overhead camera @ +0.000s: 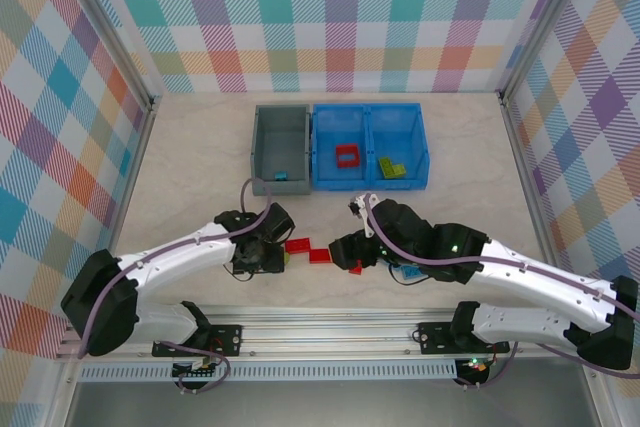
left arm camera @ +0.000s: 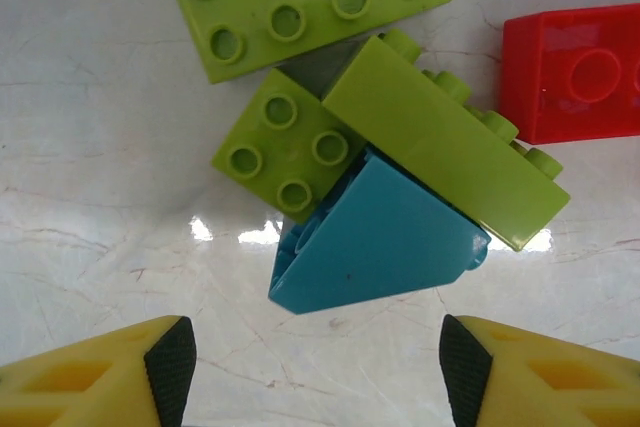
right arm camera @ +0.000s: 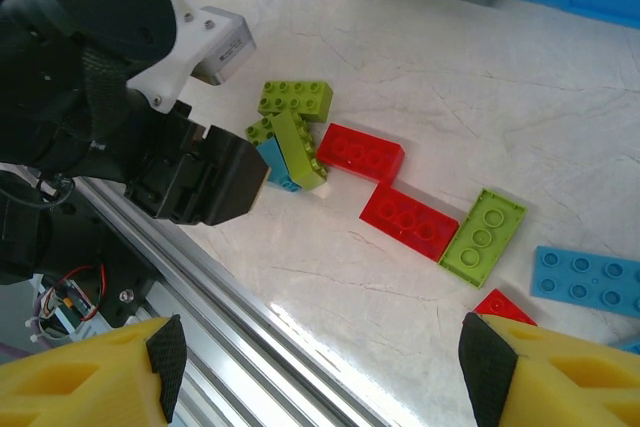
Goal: Sort the legos into containers by color
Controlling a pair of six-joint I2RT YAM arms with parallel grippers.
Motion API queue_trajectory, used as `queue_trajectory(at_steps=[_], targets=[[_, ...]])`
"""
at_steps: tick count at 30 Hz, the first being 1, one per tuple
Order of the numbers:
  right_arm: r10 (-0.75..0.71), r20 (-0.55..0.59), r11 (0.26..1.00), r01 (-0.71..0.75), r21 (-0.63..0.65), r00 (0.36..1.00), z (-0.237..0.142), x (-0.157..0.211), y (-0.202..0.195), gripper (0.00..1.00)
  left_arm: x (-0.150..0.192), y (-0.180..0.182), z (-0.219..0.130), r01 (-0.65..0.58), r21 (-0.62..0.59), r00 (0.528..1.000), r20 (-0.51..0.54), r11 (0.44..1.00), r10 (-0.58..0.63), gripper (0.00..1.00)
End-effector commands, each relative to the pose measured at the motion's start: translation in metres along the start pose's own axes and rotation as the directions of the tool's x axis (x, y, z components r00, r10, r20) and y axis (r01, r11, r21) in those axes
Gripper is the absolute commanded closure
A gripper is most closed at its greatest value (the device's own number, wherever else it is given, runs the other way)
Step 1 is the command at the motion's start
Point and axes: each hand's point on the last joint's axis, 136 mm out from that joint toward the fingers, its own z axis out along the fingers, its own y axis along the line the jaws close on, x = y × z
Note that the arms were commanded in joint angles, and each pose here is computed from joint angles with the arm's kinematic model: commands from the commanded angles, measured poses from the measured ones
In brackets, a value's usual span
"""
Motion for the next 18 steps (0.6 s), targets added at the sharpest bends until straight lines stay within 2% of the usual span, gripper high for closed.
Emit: queue_trajectory(at_steps=[1,8,13,18], targets=[[0.019,0.01,1.0,-0.019,-0.02,1.0,0.003,-0.002,0.005,0.25,0.003,-0.004,0.007,-0.104,0.014,0.994,-0.011,0.994,0.105,0.29],[0.03,0.007,0.999,-0.03,-0.014,1.0,0.004,0.0,0.003,0.26,0.005,-0.021,0.03,-0.177,0.059,0.981,-0.066,0.982,0.181,0.28],[0.029,0.009,1.0,-0.029,-0.004,1.0,0.003,0.001,0.001,0.25,0.0,-0.018,0.036,-0.183,0.023,0.981,-0.061,0.983,0.184,0.28],[0.028,0.003,1.0,-0.028,0.005,1.0,0.007,0.002,-0.001,0.26,0.0,-0.038,0.035,-0.166,0.11,0.984,-0.051,0.98,0.172,0.37]])
